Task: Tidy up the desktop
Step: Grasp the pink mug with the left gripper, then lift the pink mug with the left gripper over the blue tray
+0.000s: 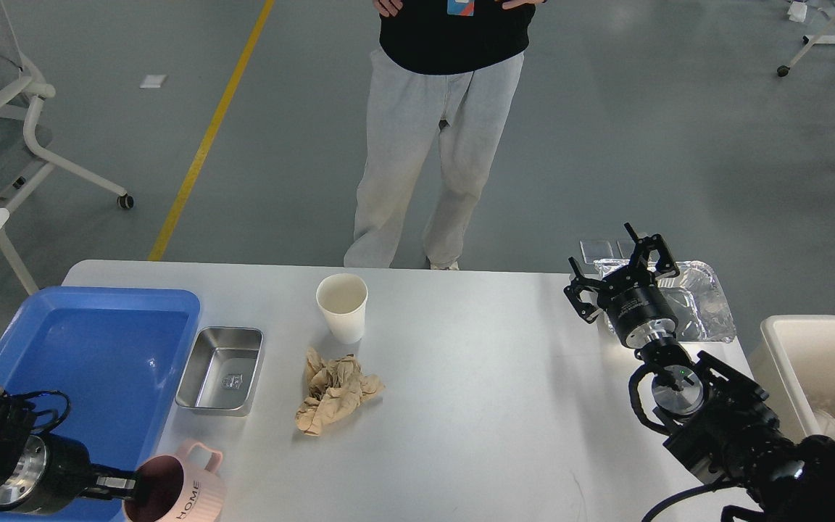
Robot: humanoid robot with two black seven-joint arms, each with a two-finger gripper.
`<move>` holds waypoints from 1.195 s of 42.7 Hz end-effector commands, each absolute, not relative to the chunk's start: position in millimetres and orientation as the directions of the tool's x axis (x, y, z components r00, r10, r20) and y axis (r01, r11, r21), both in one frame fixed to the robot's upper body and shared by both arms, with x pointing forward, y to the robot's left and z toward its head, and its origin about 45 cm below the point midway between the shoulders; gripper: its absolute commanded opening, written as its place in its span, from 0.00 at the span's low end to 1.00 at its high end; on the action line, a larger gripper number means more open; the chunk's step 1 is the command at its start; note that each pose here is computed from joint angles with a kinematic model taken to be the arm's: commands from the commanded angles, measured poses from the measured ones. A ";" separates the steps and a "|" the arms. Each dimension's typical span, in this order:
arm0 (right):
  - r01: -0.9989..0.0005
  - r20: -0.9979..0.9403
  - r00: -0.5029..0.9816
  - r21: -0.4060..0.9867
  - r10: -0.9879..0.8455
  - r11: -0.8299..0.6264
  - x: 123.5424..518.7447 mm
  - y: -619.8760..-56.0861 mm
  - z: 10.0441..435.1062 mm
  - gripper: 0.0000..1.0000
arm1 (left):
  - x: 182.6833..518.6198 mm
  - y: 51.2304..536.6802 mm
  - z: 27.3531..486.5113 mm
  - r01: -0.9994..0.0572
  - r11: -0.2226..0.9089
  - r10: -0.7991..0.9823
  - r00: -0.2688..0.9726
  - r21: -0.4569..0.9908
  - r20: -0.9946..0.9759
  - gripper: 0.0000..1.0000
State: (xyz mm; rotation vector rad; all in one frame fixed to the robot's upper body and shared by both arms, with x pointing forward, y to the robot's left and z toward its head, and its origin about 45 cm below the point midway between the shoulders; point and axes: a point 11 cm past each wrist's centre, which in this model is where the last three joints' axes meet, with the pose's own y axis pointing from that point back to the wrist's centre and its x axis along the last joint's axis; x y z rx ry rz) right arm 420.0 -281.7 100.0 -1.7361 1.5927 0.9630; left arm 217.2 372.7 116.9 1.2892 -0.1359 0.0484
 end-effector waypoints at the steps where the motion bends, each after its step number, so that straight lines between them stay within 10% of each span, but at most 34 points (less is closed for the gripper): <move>1: -0.992 -0.824 0.022 0.051 -0.566 -0.112 419.5 -281.1 99.2 1.00 | 218.4 372.7 118.6 -0.105 0.276 -0.045 0.992 0.955 0.121 0.00; 18: -0.992 -0.824 0.020 0.053 -0.566 -0.112 419.1 -280.9 98.7 1.00 | 233.2 376.4 155.6 -0.117 0.351 -0.018 0.991 0.929 0.131 0.00; 51: -0.992 -0.828 0.036 0.039 -0.560 -0.122 423.3 -274.9 103.5 1.00 | 288.5 441.1 335.5 -0.503 0.311 0.165 0.864 0.806 0.476 0.01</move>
